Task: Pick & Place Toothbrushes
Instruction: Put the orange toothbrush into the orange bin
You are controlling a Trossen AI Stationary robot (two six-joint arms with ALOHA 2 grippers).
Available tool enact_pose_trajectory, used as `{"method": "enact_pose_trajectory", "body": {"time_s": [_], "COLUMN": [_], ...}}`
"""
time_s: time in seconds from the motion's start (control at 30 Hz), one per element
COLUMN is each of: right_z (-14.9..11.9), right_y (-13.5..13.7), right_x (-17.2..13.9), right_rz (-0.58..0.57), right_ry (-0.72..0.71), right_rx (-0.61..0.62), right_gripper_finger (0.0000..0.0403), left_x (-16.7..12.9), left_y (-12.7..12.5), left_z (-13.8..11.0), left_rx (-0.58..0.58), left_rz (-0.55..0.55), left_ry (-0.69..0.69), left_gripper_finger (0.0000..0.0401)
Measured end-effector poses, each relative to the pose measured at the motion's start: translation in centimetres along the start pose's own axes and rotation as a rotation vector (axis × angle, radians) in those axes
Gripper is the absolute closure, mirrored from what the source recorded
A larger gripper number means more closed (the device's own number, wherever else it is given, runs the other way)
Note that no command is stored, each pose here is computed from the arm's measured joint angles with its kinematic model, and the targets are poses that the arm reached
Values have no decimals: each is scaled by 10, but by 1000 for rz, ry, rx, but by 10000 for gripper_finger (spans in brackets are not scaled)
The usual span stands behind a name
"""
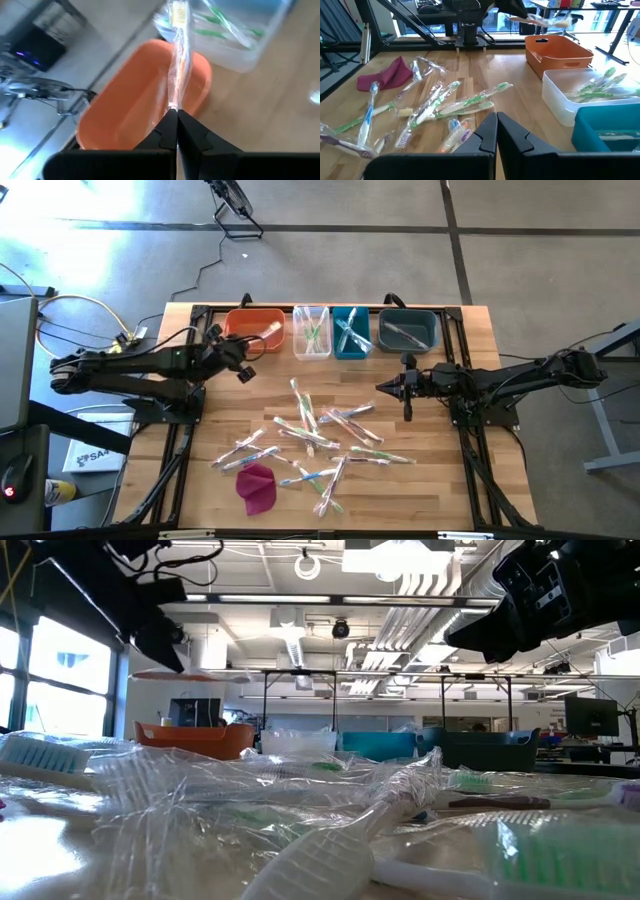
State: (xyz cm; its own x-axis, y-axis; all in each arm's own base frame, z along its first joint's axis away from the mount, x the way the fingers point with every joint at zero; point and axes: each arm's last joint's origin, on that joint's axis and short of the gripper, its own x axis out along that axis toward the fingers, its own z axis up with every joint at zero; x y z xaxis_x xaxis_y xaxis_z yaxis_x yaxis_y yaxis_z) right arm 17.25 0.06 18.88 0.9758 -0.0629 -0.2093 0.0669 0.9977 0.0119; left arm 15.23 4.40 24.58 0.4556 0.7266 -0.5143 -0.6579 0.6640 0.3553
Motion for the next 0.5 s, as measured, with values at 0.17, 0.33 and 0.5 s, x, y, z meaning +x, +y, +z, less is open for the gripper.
{"method": "enact_pose_trajectory", "body": {"time_s": [0.17,0.33,0.5], "right_z": [1,2,4], "right_y": [0,0,0], "right_x": [0,0,0], "right_rz": [1,0,0], "right_ry": [-9,-22,-39], "right_rx": [-4,-12,-22], "right_gripper_finger": [400,401,401], "left_x": [-1,4,14], "left_y": [5,3,4], "left_z": [-15,-24,-23], "left_rx": [-41,-16,29], "left_rz": [83,123,127], "left_ry": [-50,-57,-68], "left_gripper_finger": [401,401,401]}}
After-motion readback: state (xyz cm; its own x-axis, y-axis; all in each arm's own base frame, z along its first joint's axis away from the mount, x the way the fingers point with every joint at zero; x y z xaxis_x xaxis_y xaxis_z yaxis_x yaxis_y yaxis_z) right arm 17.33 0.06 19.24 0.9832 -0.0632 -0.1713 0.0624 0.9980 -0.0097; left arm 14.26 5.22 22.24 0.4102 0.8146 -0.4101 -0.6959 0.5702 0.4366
